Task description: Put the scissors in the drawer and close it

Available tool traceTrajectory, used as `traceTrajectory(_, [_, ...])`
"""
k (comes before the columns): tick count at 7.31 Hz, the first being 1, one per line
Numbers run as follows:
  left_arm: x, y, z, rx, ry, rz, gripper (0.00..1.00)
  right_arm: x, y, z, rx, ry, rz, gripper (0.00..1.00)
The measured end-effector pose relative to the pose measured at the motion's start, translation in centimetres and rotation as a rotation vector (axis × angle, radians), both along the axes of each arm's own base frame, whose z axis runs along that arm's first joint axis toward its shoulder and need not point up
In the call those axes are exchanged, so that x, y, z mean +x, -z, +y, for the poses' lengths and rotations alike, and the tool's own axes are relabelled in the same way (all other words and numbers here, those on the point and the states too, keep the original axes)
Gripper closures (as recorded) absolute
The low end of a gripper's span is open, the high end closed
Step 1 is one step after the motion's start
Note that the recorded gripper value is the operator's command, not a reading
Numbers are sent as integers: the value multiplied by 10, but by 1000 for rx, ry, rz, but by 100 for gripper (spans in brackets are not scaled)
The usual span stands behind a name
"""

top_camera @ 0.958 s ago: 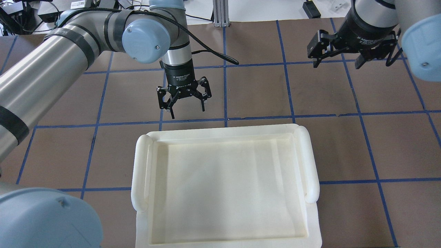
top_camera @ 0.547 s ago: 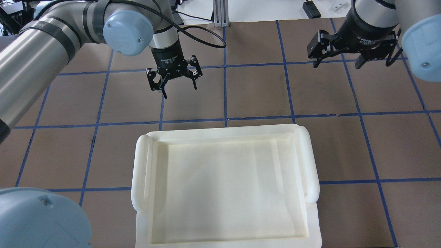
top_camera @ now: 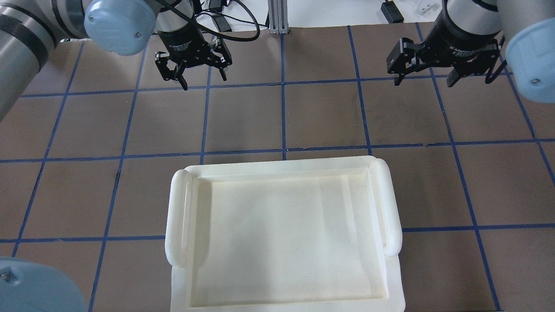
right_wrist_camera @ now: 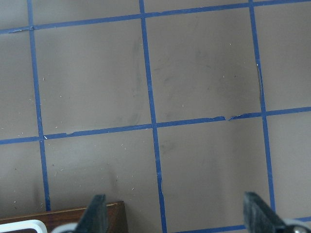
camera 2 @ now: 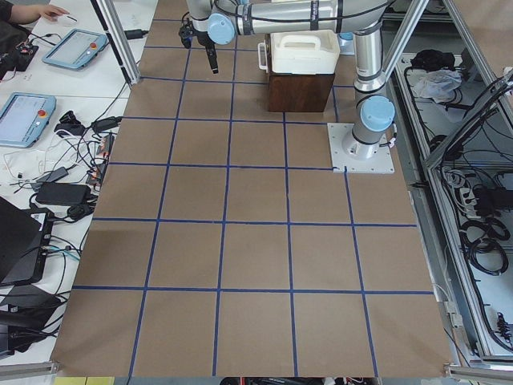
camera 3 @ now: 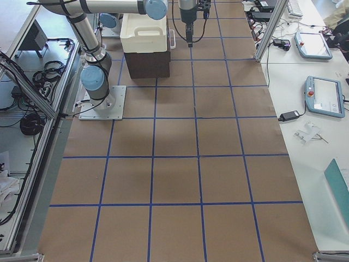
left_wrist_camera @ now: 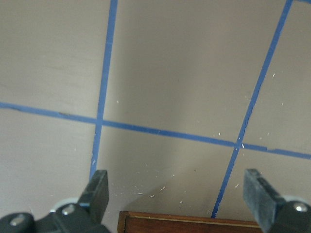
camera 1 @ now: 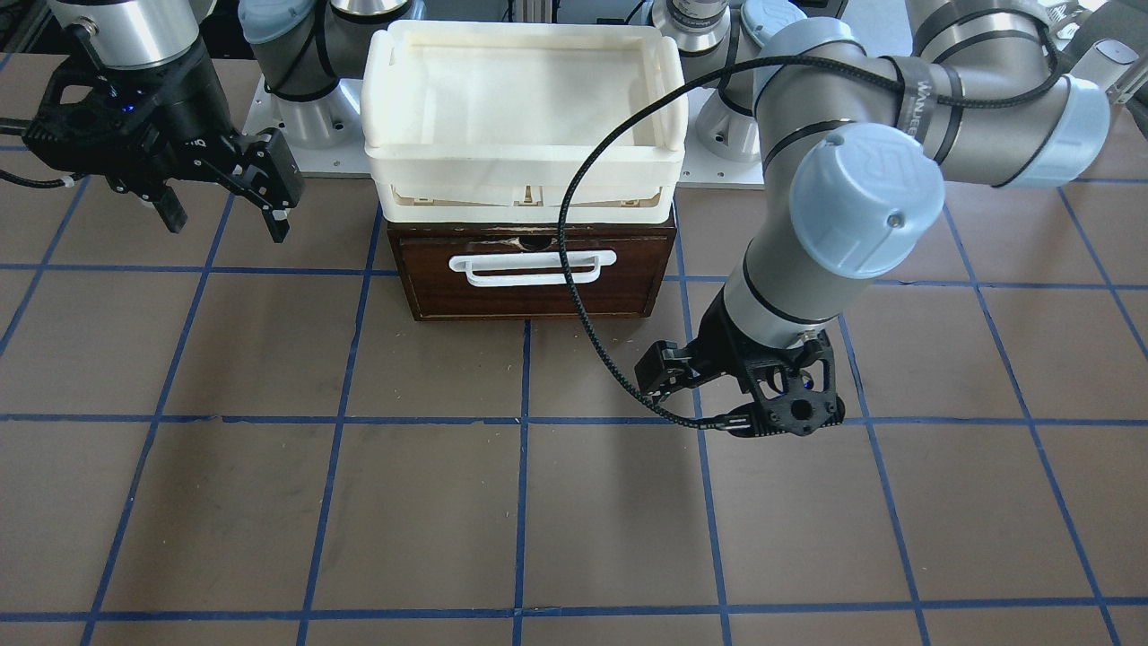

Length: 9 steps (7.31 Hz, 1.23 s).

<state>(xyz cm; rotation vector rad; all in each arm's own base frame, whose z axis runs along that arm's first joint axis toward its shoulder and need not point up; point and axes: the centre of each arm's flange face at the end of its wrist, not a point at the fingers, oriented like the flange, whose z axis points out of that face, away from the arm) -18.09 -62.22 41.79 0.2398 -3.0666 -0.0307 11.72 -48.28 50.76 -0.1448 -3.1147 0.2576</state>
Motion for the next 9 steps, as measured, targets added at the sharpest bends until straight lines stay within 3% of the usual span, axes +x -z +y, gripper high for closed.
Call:
traceTrajectory(4, [50,-83,31,-140,175,-99,0,0,0,0,2,1,0,0])
traceTrajectory(6, [72,-105,56,-155,160,-104,0,0,0,0,3,1,0,0])
traceTrajectory(9, [88,-93,80,-131,111,-58,0,0,0,0,3,0,0,0])
